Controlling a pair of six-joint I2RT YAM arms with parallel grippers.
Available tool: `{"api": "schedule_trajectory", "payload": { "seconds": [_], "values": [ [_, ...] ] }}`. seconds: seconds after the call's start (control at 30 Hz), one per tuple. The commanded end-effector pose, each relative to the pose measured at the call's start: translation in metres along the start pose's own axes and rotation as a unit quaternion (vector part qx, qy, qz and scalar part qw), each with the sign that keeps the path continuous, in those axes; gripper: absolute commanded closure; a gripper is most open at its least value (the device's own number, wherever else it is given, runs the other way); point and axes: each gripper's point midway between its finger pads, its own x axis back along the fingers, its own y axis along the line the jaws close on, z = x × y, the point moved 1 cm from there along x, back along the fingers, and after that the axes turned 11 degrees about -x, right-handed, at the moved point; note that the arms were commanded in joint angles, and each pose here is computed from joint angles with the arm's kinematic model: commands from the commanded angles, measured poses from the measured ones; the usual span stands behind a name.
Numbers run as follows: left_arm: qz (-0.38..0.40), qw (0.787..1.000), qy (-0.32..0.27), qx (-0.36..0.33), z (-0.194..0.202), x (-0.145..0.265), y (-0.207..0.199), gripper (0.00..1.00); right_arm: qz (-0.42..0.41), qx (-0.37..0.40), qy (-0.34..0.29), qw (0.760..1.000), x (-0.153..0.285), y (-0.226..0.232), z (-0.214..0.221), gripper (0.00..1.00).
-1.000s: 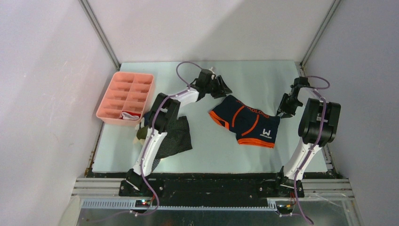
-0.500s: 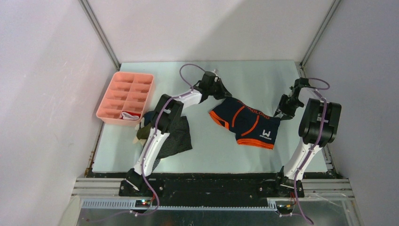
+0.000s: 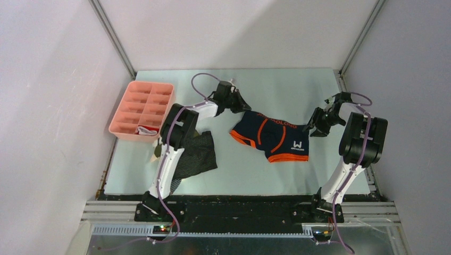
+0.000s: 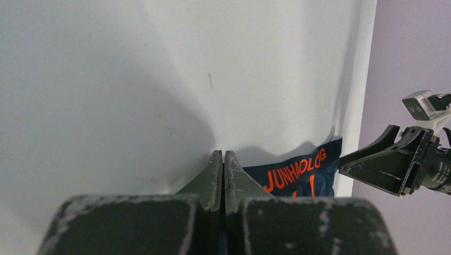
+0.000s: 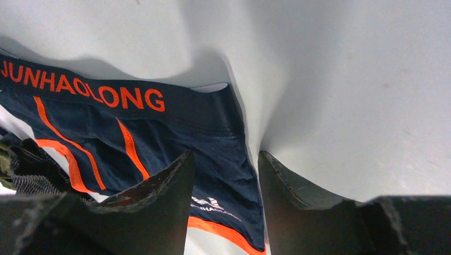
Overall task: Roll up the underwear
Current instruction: Flatten out the underwear at the center of the board.
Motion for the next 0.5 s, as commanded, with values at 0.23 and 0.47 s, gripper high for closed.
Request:
{"api": "schedule_trajectory", "payload": {
  "seconds": [0.23,0.47],
  "values": [
    [-0.117,0.992,-0.023,-0.047,-0.017,0.092,0.011,1.00,-0.015,0.074,-0.039,0.996,-0.027,0.043,-0.040,0.48],
    [-0.192,0.978,-0.019,-0.079,-0.014,0.121,0.031,0.56,0.004,0.105,-0.044,0.994,-0.037,0.052,-0.045,0.48]
  ]
}}
